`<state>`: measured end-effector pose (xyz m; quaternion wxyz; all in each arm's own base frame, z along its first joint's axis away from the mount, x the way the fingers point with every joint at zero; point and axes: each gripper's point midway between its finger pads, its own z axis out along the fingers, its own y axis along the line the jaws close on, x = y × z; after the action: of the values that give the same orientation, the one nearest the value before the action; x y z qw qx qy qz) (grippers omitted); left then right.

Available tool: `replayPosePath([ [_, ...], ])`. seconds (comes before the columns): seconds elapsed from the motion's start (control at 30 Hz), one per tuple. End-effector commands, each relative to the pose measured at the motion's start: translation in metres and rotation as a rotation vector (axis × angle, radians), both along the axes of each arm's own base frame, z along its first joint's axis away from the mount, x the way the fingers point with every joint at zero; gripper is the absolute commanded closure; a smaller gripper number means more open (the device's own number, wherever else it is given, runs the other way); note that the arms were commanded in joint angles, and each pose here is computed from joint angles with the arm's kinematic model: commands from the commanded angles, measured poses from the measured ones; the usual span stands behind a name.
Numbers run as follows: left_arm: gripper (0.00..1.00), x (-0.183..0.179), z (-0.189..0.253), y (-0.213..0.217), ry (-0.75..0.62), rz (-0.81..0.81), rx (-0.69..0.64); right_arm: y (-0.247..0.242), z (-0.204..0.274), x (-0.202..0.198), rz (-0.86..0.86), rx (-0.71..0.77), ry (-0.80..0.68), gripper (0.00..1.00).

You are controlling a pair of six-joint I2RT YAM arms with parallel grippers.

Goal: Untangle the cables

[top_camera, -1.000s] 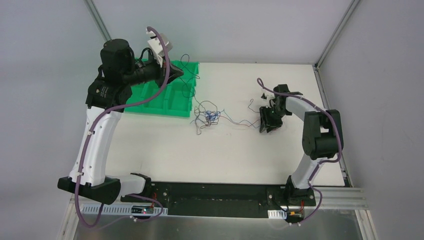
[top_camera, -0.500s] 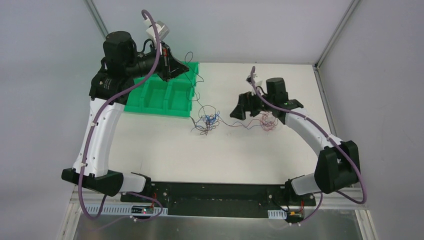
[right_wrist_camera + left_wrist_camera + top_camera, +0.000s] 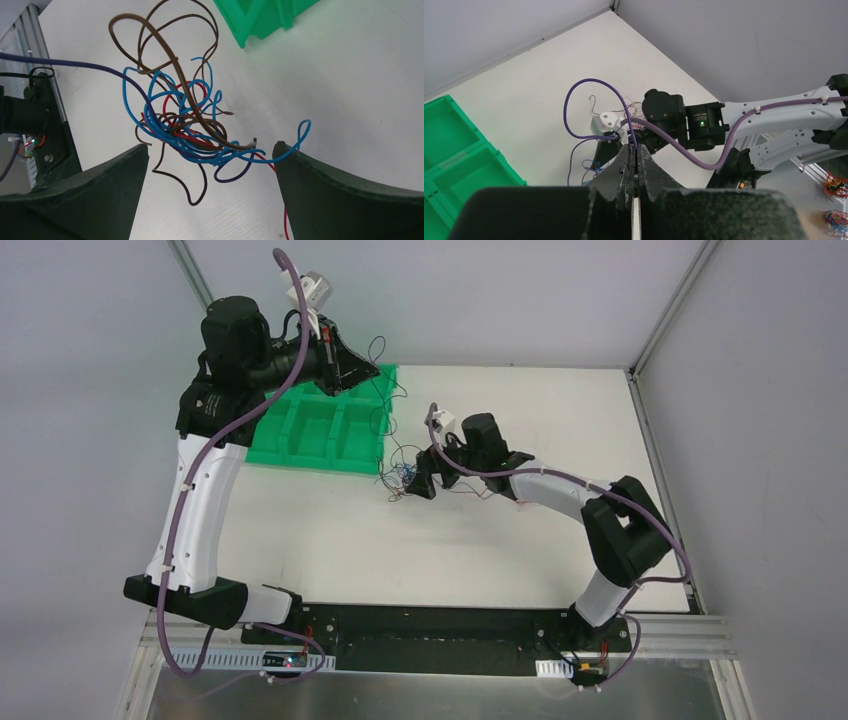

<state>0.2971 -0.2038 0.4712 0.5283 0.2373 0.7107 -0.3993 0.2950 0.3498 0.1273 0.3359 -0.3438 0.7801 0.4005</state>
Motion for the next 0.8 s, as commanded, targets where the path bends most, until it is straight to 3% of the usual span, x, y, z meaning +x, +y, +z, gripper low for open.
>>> replayPosePath([
  [0.0,1.00,0.002,0.021,-0.001,-0.026,0.013,-0.052,0.031,0.033,0.033,-0.059,0.101,-0.151,0.02],
  [0.07,1.00,0.002,0.023,-0.002,-0.024,0.013,-0.058,0.036,0.029,0.042,-0.093,0.115,-0.154,0.04],
  [0.13,1.00,0.003,0.024,-0.001,-0.027,0.020,-0.059,0.039,0.024,0.046,-0.104,0.110,-0.157,0.15],
  [0.17,1.00,0.004,0.025,-0.001,-0.029,0.023,-0.060,0.039,0.020,0.047,-0.108,0.103,-0.157,0.25],
  [0.33,1.00,0.008,0.033,0.005,-0.046,0.047,-0.066,0.031,0.006,0.047,-0.109,0.049,-0.169,0.97],
  [0.77,1.00,0.009,0.165,0.074,-0.418,0.313,-0.130,-0.076,-0.077,0.031,-0.125,-0.454,-0.069,1.00],
])
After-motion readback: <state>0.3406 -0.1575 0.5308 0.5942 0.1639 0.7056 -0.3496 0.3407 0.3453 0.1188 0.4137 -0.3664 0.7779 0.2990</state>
